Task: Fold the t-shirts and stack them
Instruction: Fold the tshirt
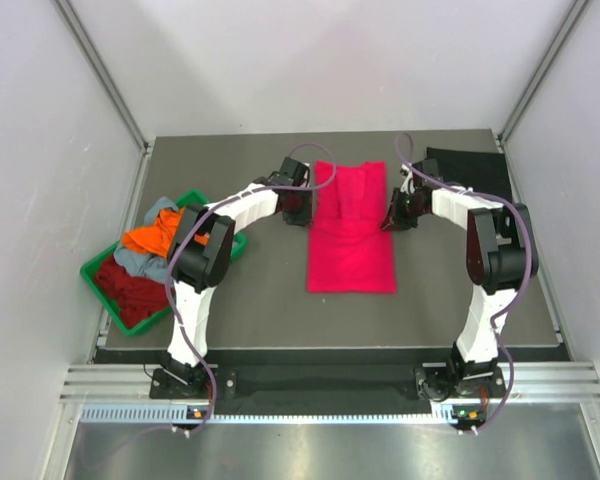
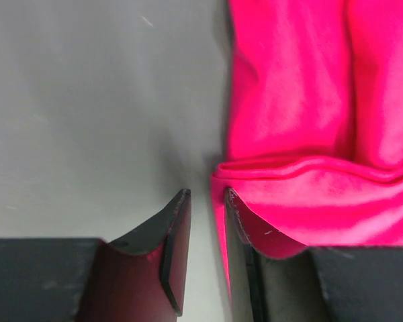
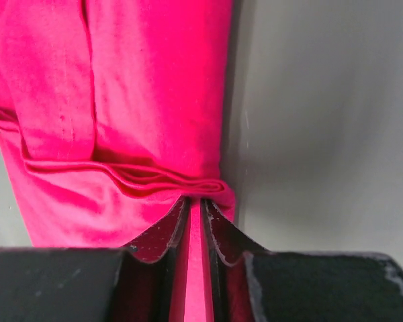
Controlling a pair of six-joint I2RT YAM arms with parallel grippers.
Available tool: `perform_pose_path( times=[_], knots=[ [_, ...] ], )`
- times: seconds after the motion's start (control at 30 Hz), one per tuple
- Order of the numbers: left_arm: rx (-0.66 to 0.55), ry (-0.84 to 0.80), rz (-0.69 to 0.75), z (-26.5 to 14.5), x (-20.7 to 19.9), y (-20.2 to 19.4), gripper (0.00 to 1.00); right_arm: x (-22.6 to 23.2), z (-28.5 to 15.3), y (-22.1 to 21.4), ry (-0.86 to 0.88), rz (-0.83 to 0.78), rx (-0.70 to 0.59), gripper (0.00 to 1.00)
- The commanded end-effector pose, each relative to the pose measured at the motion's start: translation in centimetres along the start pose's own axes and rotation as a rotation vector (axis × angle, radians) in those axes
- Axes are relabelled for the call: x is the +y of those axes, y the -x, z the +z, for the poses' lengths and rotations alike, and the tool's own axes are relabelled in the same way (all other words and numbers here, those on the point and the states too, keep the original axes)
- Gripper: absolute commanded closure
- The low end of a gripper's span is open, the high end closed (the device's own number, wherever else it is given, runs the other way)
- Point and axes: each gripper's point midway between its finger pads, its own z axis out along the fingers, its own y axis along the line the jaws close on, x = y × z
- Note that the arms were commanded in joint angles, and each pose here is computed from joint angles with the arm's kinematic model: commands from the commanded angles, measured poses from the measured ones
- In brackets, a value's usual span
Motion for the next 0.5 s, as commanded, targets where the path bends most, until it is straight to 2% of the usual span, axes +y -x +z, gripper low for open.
perform_pose_path(
  times=[0.0,0.13,0.3,0.47],
  knots=[
    [-0.049,0.016,-0.018,-0.5,0.3,2.4,0.68,0.6,0.1,4.2,0.006,-0.043,-0.11,0.88],
    [-0.102,-0.05,-0.011,-2.1,-0.6,5.1,0.64,1.6,-1.3,5.2,0.026,-0.064,-0.123,0.83],
    [-0.2,-0.183,0.013,-3.4,-1.7,9.5,0.59,3.7,-4.1,7.0,0.097,-0.094,-0.184,0.72],
    [-0.218,-0.289,-0.017,-2.1,-1.0,11.9,0.55,4.3,-3.7,9.8,0.144,-0.094,-0.207,0.65]
  ],
)
